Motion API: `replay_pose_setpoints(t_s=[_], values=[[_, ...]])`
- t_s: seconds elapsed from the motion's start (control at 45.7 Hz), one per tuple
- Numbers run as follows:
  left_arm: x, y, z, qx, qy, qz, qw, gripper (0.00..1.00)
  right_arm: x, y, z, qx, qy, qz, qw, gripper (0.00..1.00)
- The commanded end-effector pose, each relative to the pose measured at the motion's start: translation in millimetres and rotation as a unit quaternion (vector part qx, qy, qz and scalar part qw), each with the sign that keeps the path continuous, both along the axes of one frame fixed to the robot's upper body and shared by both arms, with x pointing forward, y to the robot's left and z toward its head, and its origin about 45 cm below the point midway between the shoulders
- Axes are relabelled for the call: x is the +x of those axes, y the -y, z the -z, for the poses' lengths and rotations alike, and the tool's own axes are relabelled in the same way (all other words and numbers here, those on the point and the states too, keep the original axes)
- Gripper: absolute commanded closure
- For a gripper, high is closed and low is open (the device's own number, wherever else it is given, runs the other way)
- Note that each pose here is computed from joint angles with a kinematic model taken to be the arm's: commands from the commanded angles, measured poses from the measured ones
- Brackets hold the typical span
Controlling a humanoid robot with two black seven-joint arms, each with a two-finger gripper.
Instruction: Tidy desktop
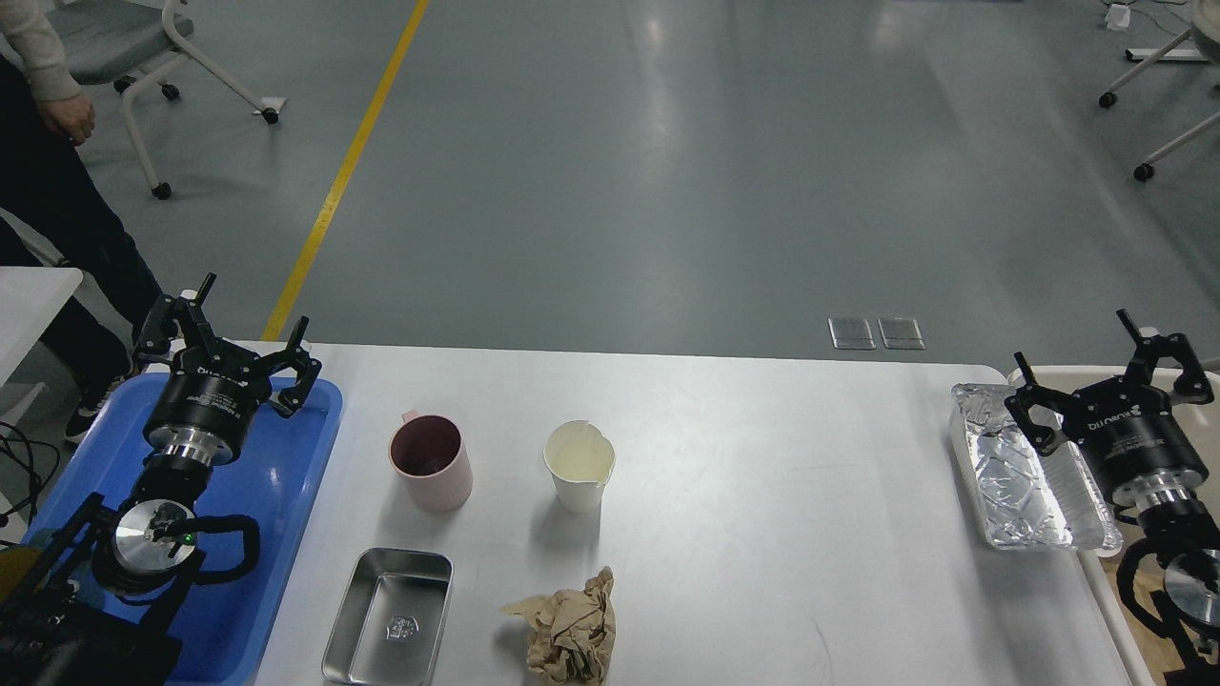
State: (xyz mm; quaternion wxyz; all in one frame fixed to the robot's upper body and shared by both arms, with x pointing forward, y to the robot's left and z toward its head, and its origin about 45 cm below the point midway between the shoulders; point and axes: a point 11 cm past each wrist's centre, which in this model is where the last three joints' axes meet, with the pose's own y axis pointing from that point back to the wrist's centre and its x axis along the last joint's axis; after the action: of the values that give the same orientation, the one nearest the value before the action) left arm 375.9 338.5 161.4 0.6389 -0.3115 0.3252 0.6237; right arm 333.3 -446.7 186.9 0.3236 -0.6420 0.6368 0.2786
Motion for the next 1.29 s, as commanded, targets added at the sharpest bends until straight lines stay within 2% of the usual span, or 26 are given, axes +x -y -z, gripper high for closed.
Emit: replay_pose_setpoints(t_s=[0.0,0.372,0.678,0.962,1.116,1.269], values=[[-1,-21,4,-0.002,0.003,-0.041,0.999,0.04,-1,-2,2,0.002,0.000,-0.002,1.000,0.00],[-2,-28,0,0.001,0.022,-0.066,0.998,0.04,-2,-2,1,0.003,0.002,-0.002,1.000,0.00],[-4,-28,6,0.000,0.011,-0.072,0.997,0.03,-2,-2,1,0.003,0.002,-0.002,1.000,0.00],[-5,-28,7,-0.001,0.010,-0.061,0.998,0.03,-1,-2,1,0.004,0.003,-0.002,1.000,0.00],[-6,-25,1,0.005,0.032,-0.038,0.999,0.04,-2,-2,2,0.004,0.002,-0.002,1.000,0.00],[-7,-43,-2,0.057,0.009,-0.050,0.997,0.04,-1,-2,1,0.004,0.003,-0.002,1.000,0.00]])
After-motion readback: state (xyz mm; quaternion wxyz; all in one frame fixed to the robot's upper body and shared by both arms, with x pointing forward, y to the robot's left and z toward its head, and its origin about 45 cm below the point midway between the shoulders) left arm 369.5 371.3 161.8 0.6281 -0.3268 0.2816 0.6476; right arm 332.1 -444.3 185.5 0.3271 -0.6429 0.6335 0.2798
